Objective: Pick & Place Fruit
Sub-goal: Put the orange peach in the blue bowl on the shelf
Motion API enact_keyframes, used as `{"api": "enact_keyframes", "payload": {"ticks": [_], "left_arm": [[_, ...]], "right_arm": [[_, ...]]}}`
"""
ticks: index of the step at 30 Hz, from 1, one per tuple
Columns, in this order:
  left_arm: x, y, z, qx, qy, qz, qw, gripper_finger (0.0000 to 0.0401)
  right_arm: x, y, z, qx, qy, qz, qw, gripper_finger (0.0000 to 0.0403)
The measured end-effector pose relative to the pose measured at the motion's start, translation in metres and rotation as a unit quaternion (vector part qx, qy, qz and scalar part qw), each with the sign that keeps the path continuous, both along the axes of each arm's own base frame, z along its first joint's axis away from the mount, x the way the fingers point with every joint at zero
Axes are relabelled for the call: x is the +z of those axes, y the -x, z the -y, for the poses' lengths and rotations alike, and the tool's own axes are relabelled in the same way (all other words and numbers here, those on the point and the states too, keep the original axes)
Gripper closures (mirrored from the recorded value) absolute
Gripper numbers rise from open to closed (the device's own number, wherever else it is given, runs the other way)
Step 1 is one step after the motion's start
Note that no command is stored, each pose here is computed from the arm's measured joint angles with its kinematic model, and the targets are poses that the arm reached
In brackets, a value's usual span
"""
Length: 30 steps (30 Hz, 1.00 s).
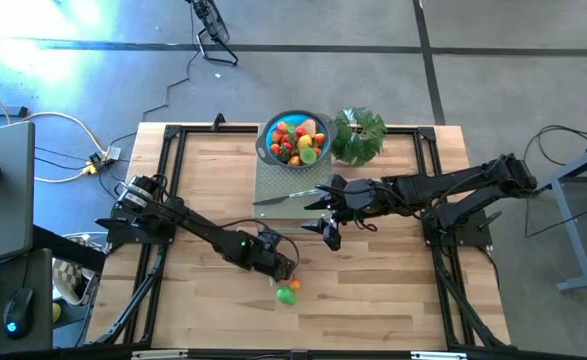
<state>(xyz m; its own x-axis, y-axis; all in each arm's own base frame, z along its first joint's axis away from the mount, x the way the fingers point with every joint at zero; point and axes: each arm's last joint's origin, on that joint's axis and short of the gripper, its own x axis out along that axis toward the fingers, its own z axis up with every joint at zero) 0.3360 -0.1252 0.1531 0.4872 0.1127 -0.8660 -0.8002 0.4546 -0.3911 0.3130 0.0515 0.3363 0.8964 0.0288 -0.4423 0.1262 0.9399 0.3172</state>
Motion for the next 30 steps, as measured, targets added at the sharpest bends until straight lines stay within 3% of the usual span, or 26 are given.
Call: {"api": "enact_keyframes", "payload": {"ticks": [17,30], "left_arm": [[0.006,0.004,0.004,-0.048,0.014,-0.013,0.999,0.0259],[0.061,0.023,0.000,-0.078,-0.046,0.055,0.994,0.0259]], "right_arm": [[0.000,0.000,0.000,-0.002,0.001,0.001,1.000,0.0152],[0.000,0.000,-0.001,0.003,-0.031,-0.005,0.999,0.0152]]}}
